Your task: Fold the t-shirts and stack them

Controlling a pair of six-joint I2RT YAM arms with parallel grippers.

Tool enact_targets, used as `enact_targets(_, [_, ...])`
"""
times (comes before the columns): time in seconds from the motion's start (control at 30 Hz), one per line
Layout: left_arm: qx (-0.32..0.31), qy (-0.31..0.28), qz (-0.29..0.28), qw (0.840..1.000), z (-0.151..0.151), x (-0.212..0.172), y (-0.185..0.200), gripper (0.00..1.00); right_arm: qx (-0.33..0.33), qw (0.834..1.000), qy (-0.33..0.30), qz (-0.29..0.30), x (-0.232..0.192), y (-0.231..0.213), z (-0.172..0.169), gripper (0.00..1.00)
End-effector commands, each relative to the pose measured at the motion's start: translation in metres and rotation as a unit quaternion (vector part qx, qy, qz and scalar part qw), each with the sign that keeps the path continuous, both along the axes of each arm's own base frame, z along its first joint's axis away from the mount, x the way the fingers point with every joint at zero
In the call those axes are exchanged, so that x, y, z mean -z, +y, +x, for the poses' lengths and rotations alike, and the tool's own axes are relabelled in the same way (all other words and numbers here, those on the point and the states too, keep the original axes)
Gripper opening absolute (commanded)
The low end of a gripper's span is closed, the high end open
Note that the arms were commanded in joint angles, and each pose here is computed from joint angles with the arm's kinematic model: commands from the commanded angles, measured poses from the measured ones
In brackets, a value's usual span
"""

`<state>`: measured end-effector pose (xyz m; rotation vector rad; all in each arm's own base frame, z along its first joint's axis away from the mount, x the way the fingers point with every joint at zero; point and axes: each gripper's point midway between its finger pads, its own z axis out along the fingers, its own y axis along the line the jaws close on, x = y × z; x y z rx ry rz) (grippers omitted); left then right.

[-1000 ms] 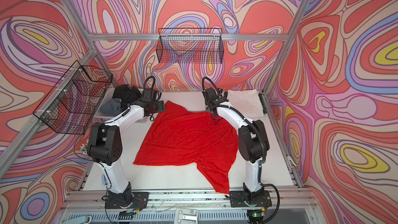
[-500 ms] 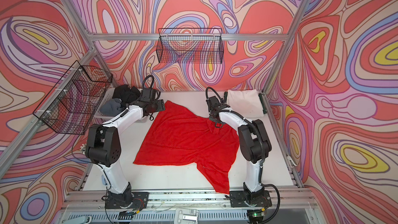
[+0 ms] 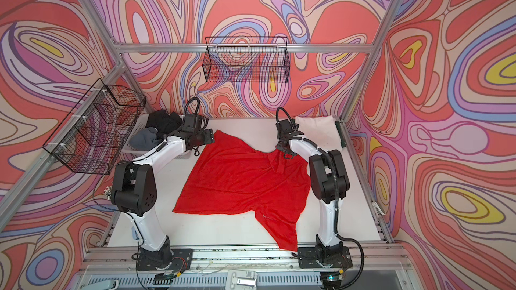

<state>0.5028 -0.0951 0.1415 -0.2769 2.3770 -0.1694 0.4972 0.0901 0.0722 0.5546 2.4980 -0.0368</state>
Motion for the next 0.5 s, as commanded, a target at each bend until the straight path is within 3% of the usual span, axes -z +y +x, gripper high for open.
enact_targets(0.0, [0.005,0.002,-0.004,1.0,0.004,0.001,-0.006,0.8,-0.019,1.0,-0.005,0.007,0.003,0.012,0.01,0.31])
enact_targets(0.2, [0.003,0.004,0.002,1.0,0.004,0.001,-0.004,0.8,-0.021,0.999,-0.023,0.029,-0.009,0.017,0.012,0.31])
enact_targets(0.47, [0.004,0.004,0.0,1.0,0.004,0.001,-0.005,0.8,-0.025,0.996,-0.048,0.076,-0.025,0.026,0.017,0.39])
